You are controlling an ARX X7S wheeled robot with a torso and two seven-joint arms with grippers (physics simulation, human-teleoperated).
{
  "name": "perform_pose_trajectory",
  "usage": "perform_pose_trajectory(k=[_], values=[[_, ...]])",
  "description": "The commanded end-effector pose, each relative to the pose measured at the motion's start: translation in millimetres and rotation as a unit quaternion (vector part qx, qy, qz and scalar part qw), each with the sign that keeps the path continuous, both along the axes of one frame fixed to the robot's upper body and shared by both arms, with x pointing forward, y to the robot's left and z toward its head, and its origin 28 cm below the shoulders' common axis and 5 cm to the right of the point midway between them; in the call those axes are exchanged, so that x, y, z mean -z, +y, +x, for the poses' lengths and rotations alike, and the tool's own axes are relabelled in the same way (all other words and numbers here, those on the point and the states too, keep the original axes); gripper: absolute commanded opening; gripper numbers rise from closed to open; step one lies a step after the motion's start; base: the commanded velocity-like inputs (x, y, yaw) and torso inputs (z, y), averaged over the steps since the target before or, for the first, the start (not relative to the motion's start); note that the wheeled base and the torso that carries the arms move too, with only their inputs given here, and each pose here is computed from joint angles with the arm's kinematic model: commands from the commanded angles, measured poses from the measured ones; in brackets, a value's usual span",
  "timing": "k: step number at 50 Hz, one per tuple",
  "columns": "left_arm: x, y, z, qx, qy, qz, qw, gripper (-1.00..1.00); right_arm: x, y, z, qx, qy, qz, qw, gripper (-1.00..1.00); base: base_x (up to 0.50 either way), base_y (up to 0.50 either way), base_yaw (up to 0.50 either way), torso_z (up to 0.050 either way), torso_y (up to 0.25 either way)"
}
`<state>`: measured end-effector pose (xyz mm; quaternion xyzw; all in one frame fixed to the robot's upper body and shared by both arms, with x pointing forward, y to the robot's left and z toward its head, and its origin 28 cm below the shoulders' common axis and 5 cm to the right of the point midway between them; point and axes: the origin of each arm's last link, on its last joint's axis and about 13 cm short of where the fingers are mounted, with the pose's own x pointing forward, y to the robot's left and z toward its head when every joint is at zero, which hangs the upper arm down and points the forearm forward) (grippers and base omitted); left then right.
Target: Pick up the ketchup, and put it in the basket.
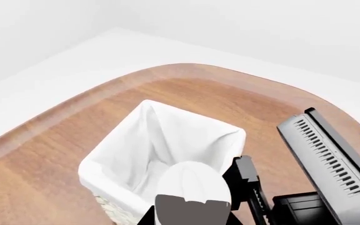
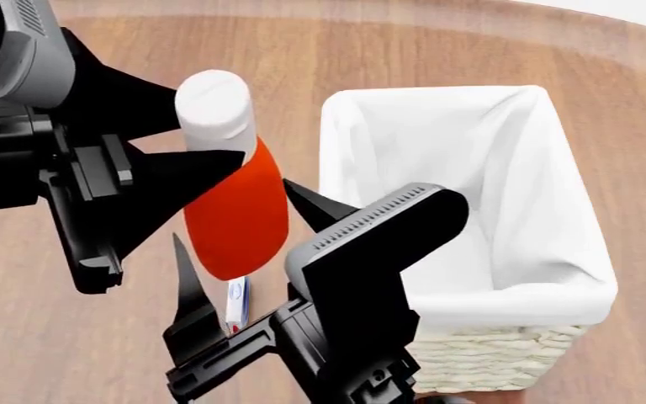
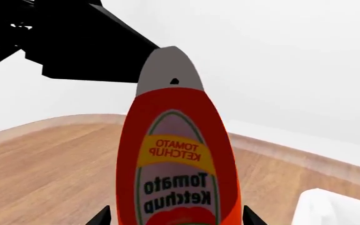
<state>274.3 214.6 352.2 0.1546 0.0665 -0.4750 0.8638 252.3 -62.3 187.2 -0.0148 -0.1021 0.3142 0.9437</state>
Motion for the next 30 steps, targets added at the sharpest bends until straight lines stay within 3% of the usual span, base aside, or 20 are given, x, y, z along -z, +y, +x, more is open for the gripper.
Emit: perform_pose_trajectory(k=[1,2,3,22,23,30], values=[[-2.3,0.8,-0.8,-0.001,-0.005,-0.007,1.0,-1.0,2.0,2.4,0.7,-0.002,0.003,0.0,1.0,1.0,0.0,0.0,0.0,0.0,0.0],[-2.1,1.0,-0.5,-0.002,-0.005,-0.007,1.0,-1.0,2.4,2.5,0.6,-0.003,0.004,0.001,1.0,1.0,0.0,0.0,0.0,0.0,0.0],[-1.6,1.2,-0.6,-0.001,-0.005,-0.007,1.0,-1.0,2.5,2.4,0.5,-0.001,0.005,0.002,1.0,-1.0,0.0,0.0,0.0,0.0,0.0],[-0.9,1.5,1.4,-0.017,-0.005,-0.011,1.0,-1.0,0.8,1.6,-1.6,-0.002,0.0,0.006,1.0,-1.0,0.0,0.0,0.0,0.0,0.001],[0.1,1.8,1.4,-0.013,-0.006,-0.011,1.0,1.0,0.5,1.5,-1.6,-0.001,0.0,0.006,1.0,-1.0,0.0,0.0,0.0,0.0,0.0],[0.5,2.2,1.0,-0.014,-0.001,-0.016,1.0,1.0,-1.0,0.8,-1.7,0.001,0.0,0.008,1.0,-1.0,0.0,0.0,0.0,0.0,0.0]])
